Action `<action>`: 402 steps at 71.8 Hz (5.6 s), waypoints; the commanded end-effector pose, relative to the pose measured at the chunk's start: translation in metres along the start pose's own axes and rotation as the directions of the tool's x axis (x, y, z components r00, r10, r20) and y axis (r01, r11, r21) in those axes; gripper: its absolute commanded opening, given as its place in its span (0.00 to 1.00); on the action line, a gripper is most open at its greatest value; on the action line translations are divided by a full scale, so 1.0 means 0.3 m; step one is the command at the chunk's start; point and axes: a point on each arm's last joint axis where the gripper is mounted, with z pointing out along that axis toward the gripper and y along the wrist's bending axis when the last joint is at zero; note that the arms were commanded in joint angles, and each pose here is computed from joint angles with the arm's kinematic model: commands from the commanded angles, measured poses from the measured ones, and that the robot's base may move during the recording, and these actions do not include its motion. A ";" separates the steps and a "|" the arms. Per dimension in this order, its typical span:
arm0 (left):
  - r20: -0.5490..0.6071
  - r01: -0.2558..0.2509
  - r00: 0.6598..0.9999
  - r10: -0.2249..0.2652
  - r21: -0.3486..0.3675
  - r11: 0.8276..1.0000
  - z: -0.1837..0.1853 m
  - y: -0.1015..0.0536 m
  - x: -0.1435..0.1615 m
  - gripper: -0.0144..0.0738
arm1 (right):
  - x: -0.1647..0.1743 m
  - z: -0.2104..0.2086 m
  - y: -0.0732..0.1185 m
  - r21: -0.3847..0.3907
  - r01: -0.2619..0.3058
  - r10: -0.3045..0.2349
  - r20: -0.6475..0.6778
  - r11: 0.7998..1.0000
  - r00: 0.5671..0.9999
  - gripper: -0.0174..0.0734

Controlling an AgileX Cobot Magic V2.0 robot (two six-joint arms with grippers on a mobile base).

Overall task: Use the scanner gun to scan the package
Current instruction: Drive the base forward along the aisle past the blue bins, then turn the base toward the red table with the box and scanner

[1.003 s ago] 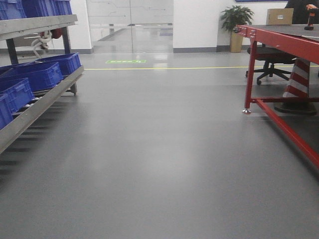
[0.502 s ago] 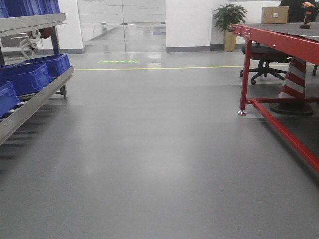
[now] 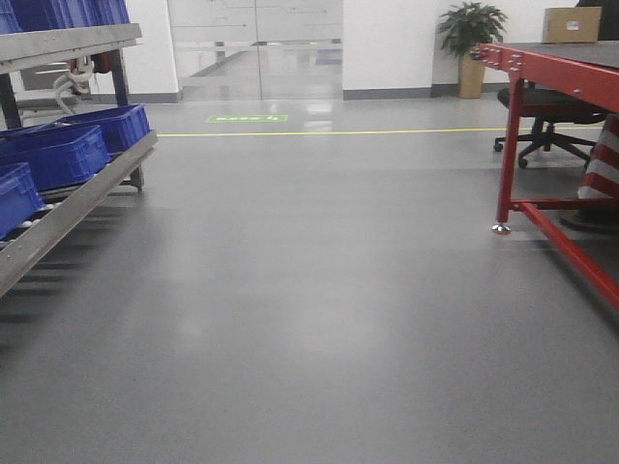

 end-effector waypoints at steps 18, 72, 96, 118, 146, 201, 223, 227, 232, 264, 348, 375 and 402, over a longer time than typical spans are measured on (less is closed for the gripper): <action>0.021 0.000 1.000 -0.001 0.006 1.000 -0.001 -0.001 -0.007 0.04 | -0.006 -0.001 0.000 0.002 -0.002 0.002 0.021 1.000 1.000 0.01; 0.021 0.000 1.000 -0.001 0.006 1.000 -0.001 -0.001 -0.007 0.04 | -0.006 -0.001 0.000 0.000 -0.002 0.002 0.021 1.000 1.000 0.01; 0.021 0.000 1.000 -0.001 0.006 1.000 -0.001 -0.001 -0.007 0.04 | -0.006 -0.001 0.000 0.000 -0.002 0.002 0.021 1.000 1.000 0.01; 0.021 0.000 1.000 -0.001 0.006 1.000 -0.001 -0.001 -0.007 0.04 | -0.006 -0.001 0.000 -0.002 -0.002 0.002 0.021 1.000 1.000 0.01; 0.021 0.000 1.000 -0.001 0.006 1.000 -0.001 -0.001 -0.007 0.04 | -0.006 -0.001 0.000 -0.002 -0.002 0.002 0.021 1.000 1.000 0.01; 0.021 0.000 1.000 -0.001 0.006 1.000 -0.001 -0.001 -0.007 0.04 | -0.006 -0.001 0.001 -0.007 -0.002 0.002 0.021 1.000 1.000 0.01; 0.021 0.000 1.000 -0.001 0.006 1.000 -0.001 -0.001 -0.007 0.04 | -0.006 -0.001 0.001 -0.007 -0.002 0.002 0.021 1.000 1.000 0.01; 0.021 0.000 1.000 -0.001 0.006 1.000 -0.001 -0.001 -0.007 0.04 | -0.006 -0.001 0.001 -0.007 -0.002 0.002 0.021 1.000 1.000 0.01; 0.021 0.000 1.000 -0.001 0.006 1.000 -0.001 -0.001 -0.007 0.04 | -0.006 -0.001 0.001 -0.007 -0.002 0.002 0.021 1.000 1.000 0.01; 0.021 0.000 1.000 -0.001 0.006 1.000 -0.001 -0.001 -0.007 0.04 | -0.006 -0.001 0.001 -0.007 -0.002 0.002 0.021 1.000 1.000 0.01; 0.021 0.000 1.000 -0.001 0.006 1.000 -0.001 -0.001 -0.007 0.04 | -0.006 -0.001 0.001 -0.008 -0.002 0.002 0.021 1.000 1.000 0.01; 0.021 0.000 1.000 -0.001 0.006 1.000 -0.001 -0.001 -0.007 0.04 | -0.006 -0.001 0.001 -0.008 -0.002 0.002 0.021 1.000 1.000 0.01; 0.021 0.000 1.000 -0.001 0.006 1.000 -0.001 -0.001 -0.007 0.04 | -0.006 -0.001 0.001 -0.008 -0.002 0.002 0.021 1.000 1.000 0.01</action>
